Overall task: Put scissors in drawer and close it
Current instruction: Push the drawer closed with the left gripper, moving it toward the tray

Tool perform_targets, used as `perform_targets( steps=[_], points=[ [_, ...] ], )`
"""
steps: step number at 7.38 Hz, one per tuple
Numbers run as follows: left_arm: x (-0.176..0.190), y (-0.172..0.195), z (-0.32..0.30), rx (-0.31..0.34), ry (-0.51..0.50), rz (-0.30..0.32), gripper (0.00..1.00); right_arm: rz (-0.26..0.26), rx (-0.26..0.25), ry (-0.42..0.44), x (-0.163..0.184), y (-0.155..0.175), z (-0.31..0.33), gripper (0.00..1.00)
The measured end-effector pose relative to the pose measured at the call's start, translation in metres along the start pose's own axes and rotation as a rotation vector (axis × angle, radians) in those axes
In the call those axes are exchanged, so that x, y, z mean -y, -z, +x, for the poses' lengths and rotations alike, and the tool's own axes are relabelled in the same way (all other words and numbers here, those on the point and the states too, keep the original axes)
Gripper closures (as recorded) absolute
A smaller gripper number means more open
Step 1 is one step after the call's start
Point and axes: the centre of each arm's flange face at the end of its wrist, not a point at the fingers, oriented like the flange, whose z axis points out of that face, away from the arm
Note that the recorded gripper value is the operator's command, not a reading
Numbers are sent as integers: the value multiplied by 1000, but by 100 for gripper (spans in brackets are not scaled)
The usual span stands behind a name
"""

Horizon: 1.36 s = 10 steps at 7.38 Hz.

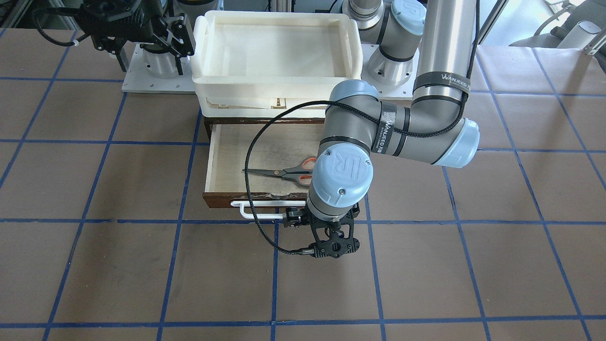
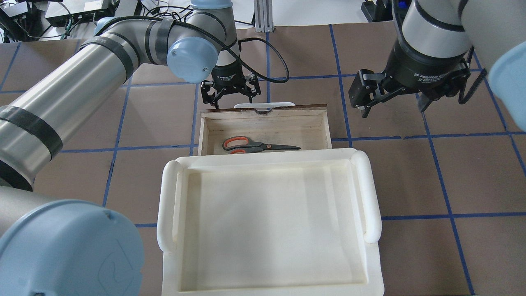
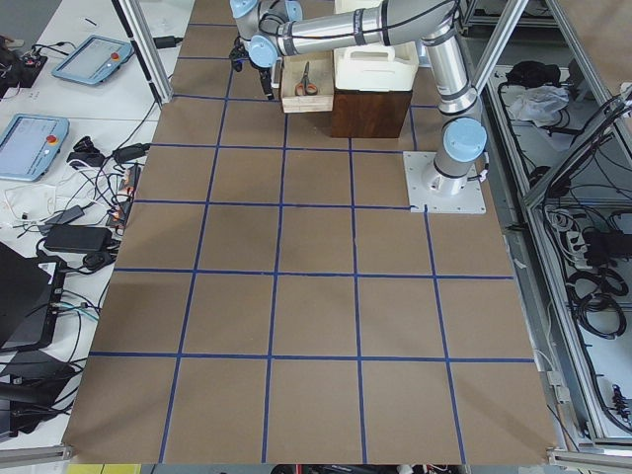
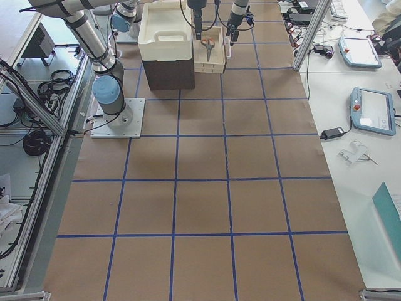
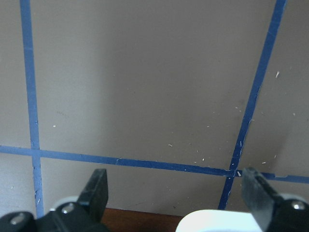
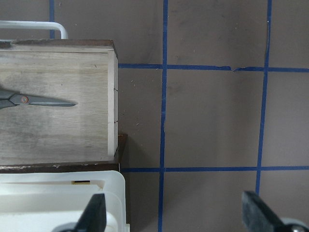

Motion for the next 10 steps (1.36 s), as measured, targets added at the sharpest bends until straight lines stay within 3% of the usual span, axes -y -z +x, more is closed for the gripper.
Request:
perform_targets(
  steps=[6, 10],
  points=[
    [-5, 15, -3, -9, 41, 8, 0, 1, -1, 0, 0, 0, 0, 0],
    [5, -7, 6, -14, 150, 11, 0, 2, 0, 0, 0, 0, 0, 0]
  ],
)
